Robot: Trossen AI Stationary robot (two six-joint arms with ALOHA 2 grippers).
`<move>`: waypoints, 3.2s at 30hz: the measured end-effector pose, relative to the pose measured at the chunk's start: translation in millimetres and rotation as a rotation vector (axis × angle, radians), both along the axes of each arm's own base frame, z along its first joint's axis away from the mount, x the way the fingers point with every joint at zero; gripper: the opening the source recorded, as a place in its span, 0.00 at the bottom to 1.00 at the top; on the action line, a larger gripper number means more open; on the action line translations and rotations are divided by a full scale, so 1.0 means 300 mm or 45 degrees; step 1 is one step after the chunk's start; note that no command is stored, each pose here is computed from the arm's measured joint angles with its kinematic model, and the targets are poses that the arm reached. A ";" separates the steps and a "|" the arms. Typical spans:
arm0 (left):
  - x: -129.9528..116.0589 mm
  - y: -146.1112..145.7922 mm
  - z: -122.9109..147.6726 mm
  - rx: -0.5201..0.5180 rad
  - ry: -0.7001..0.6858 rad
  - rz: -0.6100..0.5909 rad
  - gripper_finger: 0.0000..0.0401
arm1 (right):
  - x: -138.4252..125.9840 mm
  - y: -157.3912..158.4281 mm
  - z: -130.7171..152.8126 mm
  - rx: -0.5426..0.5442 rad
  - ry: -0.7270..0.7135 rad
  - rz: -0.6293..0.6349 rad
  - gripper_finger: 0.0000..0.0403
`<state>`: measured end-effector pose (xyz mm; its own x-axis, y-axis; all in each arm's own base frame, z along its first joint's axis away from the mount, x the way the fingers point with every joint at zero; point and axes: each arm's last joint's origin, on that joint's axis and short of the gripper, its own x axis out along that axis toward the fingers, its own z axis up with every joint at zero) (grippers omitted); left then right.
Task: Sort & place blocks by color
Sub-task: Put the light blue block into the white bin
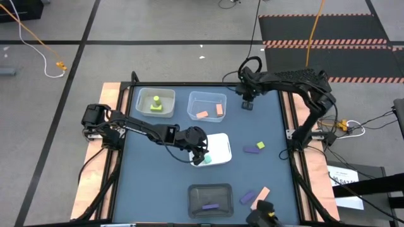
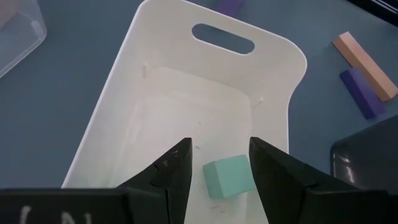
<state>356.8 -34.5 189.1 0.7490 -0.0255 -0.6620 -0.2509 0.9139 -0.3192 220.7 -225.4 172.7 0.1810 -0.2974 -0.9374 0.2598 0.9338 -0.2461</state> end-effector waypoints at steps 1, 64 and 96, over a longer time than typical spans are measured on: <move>0.000 0.000 0.000 0.000 0.000 0.000 0.40 | 0.000 0.008 0.026 -0.019 -0.033 -0.017 0.10; -0.024 0.000 -0.023 0.064 0.112 0.178 0.40 | 0.168 0.972 0.065 0.332 -1.226 0.228 0.12; -0.021 -0.191 0.018 -0.005 -0.106 -0.004 0.40 | 0.178 0.932 0.040 0.099 -1.127 0.335 0.60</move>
